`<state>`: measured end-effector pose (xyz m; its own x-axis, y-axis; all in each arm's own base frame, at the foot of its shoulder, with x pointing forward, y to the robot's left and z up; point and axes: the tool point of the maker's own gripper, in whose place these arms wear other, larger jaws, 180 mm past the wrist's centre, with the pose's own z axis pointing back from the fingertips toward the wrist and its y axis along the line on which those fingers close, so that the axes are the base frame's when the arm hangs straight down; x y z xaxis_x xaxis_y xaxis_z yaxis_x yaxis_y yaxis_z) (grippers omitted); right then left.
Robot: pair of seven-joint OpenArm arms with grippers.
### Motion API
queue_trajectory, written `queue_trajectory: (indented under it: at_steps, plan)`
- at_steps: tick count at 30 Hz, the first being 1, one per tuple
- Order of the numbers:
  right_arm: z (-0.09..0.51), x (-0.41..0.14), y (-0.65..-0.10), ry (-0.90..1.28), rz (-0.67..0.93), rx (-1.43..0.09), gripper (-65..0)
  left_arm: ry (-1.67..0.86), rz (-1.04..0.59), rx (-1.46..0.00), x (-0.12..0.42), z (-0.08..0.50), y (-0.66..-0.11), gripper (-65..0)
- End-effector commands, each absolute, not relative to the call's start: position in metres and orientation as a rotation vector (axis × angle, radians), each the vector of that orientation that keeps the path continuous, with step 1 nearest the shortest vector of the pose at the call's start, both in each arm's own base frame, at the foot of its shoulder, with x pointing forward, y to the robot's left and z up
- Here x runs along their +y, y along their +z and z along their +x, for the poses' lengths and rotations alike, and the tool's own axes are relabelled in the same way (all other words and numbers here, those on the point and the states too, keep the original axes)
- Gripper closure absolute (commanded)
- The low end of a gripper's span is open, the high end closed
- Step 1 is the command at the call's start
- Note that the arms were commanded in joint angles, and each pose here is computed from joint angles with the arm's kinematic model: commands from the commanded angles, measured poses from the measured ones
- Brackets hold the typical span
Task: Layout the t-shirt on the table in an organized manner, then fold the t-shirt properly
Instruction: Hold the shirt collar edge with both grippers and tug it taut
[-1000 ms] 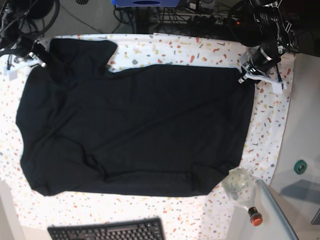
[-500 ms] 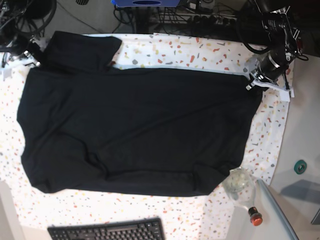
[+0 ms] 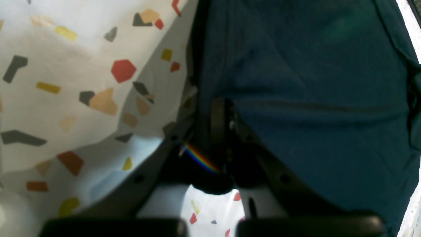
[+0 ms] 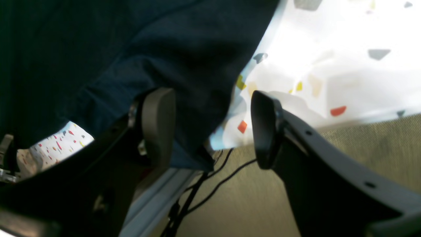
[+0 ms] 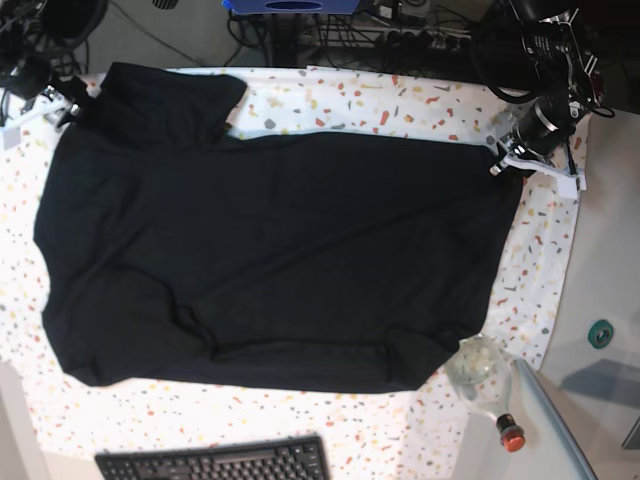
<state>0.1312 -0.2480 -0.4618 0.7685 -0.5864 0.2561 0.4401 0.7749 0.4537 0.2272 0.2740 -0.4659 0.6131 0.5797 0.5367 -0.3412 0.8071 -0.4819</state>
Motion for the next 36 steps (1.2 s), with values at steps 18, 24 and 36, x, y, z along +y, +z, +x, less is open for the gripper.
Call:
queue_trajectory:
  at_steps: [18, 24, 36]
  plan:
    - [0.14, -0.226, -0.487, -0.559, 0.46, -0.378, -20.4, 0.536, -0.343, -0.785, 0.283, 0.234, -0.454, 0.0]
    - [0.132, -0.227, -0.489, -0.556, 0.451, -0.366, 0.0, 0.528, -0.337, -0.771, 0.282, 0.228, -0.456, 0.0]
    - [0.131, -0.237, -0.444, -0.445, 0.363, -0.468, 0.0, 0.468, -0.301, -0.749, 0.282, 0.208, -0.448, 0.0]
